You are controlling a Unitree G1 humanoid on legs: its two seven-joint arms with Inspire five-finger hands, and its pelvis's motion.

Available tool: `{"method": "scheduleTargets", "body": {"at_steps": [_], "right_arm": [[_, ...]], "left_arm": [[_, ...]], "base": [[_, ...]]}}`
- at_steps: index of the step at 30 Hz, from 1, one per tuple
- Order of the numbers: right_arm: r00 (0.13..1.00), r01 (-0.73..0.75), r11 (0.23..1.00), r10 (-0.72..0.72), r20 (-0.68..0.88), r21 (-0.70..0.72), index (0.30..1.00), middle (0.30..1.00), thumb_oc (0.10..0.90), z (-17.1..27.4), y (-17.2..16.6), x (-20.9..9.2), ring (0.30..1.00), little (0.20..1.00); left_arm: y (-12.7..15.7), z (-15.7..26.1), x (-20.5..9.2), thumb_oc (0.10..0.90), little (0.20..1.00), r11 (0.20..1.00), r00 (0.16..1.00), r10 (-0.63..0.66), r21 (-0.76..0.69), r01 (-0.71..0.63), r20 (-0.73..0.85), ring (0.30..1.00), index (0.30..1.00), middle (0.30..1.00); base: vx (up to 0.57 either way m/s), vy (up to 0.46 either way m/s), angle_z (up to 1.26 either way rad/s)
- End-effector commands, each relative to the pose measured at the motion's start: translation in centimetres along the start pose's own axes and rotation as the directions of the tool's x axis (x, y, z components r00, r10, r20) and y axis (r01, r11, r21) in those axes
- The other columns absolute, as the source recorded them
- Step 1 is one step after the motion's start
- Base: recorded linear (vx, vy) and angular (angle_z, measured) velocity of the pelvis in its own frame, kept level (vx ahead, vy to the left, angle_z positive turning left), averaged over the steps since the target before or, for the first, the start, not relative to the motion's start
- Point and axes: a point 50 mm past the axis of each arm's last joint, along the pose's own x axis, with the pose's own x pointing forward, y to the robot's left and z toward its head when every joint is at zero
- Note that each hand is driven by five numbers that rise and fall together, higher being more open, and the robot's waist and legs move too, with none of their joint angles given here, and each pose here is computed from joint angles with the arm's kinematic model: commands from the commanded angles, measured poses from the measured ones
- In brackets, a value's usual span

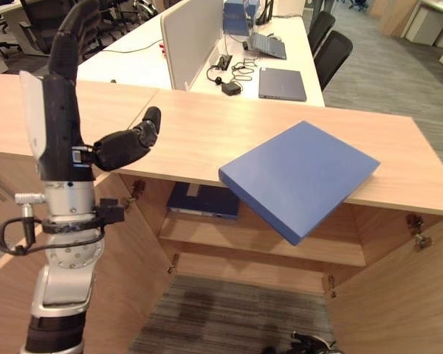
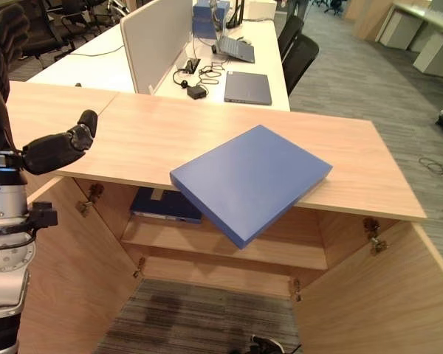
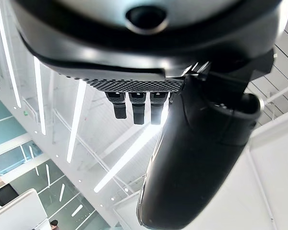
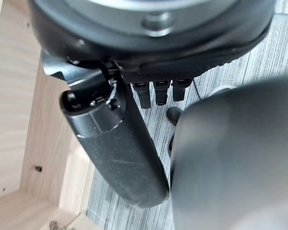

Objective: Put the empty folder in the office cabinet

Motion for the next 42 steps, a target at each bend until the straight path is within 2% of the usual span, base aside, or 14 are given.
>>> {"method": "scheduleTargets", "body": {"at_steps": [1, 7, 10, 11, 16, 19, 22, 25, 27, 29, 30, 32, 39, 42], "right_arm": [[0.999, 0.04, 0.999, -0.04, -0.008, -0.003, 0.9, 0.9, 0.8, -0.4, -1.0, -0.2, 0.9, 0.9], [0.998, 0.067, 0.997, -0.067, 0.014, -0.039, 0.9, 0.9, 0.8, 0.6, -2.3, -0.3, 0.9, 0.9], [0.998, 0.062, 0.996, -0.062, 0.004, -0.068, 0.9, 0.9, 0.8, 0.4, -2.4, -0.3, 0.9, 0.9], [0.998, 0.068, 0.996, -0.069, -0.014, -0.059, 0.9, 0.9, 0.8, -0.2, -2.8, -0.4, 0.9, 0.9], [0.997, 0.041, 0.997, -0.045, -0.058, -0.069, 0.9, 0.9, 0.8, -1.5, -2.3, -0.5, 0.9, 0.9], [0.998, 0.034, 0.997, -0.038, -0.054, -0.073, 0.9, 0.9, 0.8, -1.3, -2.1, -0.5, 0.9, 0.9], [0.998, 0.013, 0.995, -0.018, -0.057, -0.098, 0.9, 0.9, 0.8, -1.1, -1.8, -0.4, 0.9, 0.9], [0.998, -0.01, 0.992, 0.002, -0.066, -0.124, 0.9, 0.9, 0.8, -1.3, -1.3, -0.3, 0.9, 0.9], [0.998, -0.026, 0.989, 0.018, -0.053, -0.148, 0.9, 0.9, 0.8, -0.8, -0.8, -0.2, 0.9, 0.9], [0.998, -0.035, 0.986, 0.027, -0.049, -0.161, 0.9, 0.9, 0.8, -0.6, -0.5, -0.1, 0.9, 0.9], [0.998, -0.055, 0.981, 0.049, -0.039, -0.188, 0.9, 0.9, 0.8, 0.0, 0.2, 0.0, 0.9, 0.9], [0.998, -0.062, 0.979, 0.054, -0.042, -0.196, 0.9, 0.9, 0.8, -0.1, 0.5, 0.1, 0.9, 0.9], [0.997, -0.07, 0.972, 0.058, -0.058, -0.222, 0.9, 0.9, 0.8, -0.4, 0.9, 0.1, 0.9, 0.9], [0.996, -0.073, 0.972, 0.061, -0.06, -0.222, 0.9, 0.9, 0.8, -0.5, 1.1, 0.1, 0.9, 0.9]], "left_arm": [[2.2, 3.3, 1.4, 0.8, 0.9, 0.994, 0.973, 0.102, 0.013, -0.107, 0.209, 0.9, 0.9, 0.9], [1.9, 3.0, 1.0, 0.8, 0.9, 1.0, 0.983, -0.018, 0.012, 0.016, 0.184, 0.9, 0.9, 0.9], [1.3, 3.3, 0.7, 0.8, 0.9, 0.986, 0.969, -0.162, 0.006, 0.164, 0.188, 0.9, 0.9, 0.9], [1.1, 3.8, 0.4, 0.8, 0.9, 0.967, 0.947, -0.252, 0.009, 0.255, 0.2, 0.9, 0.9, 0.9], [0.5, 4.4, -0.3, 0.8, 0.9, 0.923, 0.903, -0.375, -0.007, 0.385, 0.21, 0.9, 0.9, 0.9], [0.2, 4.8, -0.5, 0.8, 0.9, 0.909, 0.888, -0.401, -0.021, 0.416, 0.226, 0.9, 0.9, 0.9], [-0.1, 5.6, -0.7, 0.8, 0.9, 0.867, 0.845, -0.469, -0.049, 0.496, 0.256, 0.9, 0.9, 0.9], [-0.3, 6.4, -0.8, 0.8, 0.9, 0.814, 0.784, -0.554, -0.014, 0.58, 0.278, 0.9, 0.9, 0.9], [-1.1, 7.7, -0.9, 0.8, 0.9, 0.753, 0.713, -0.613, -0.02, 0.657, 0.339, 0.9, 0.9, 0.9], [-1.6, 8.1, -0.9, 0.8, 0.9, 0.728, 0.694, -0.618, -0.063, 0.683, 0.369, 0.9, 0.9, 0.9], [-2.9, 9.1, -1.2, 0.8, 0.9, 0.672, 0.653, -0.621, -0.134, 0.728, 0.434, 0.9, 0.9, 0.9], [-3.6, 9.3, -1.3, 0.8, 0.9, 0.646, 0.637, -0.622, -0.162, 0.746, 0.456, 0.9, 0.9, 0.9], [-5.5, 10.0, -1.7, 0.8, 0.9, 0.551, 0.567, -0.649, -0.201, 0.81, 0.507, 0.9, 0.9, 0.9], [-5.9, 9.9, -1.7, 0.8, 0.9, 0.539, 0.558, -0.66, -0.2, 0.818, 0.504, 0.9, 0.9, 0.9]], "base": [[0.0, 0.083, -0.03], [-0.01, 0.058, 0.0], [0.1, 0.138, -0.51], [0.15, 0.156, -0.45], [0.12, 0.138, -0.21], [0.02, 0.093, 0.13], [0.06, 0.067, 0.09], [0.04, 0.051, 0.07], [0.02, 0.032, 0.09], [0.01, 0.009, 0.02], [0.0, 0.0, 0.0], [0.0, 0.0, 0.0], [0.0, -0.007, -0.07], [0.0, 0.0, 0.0]]}}
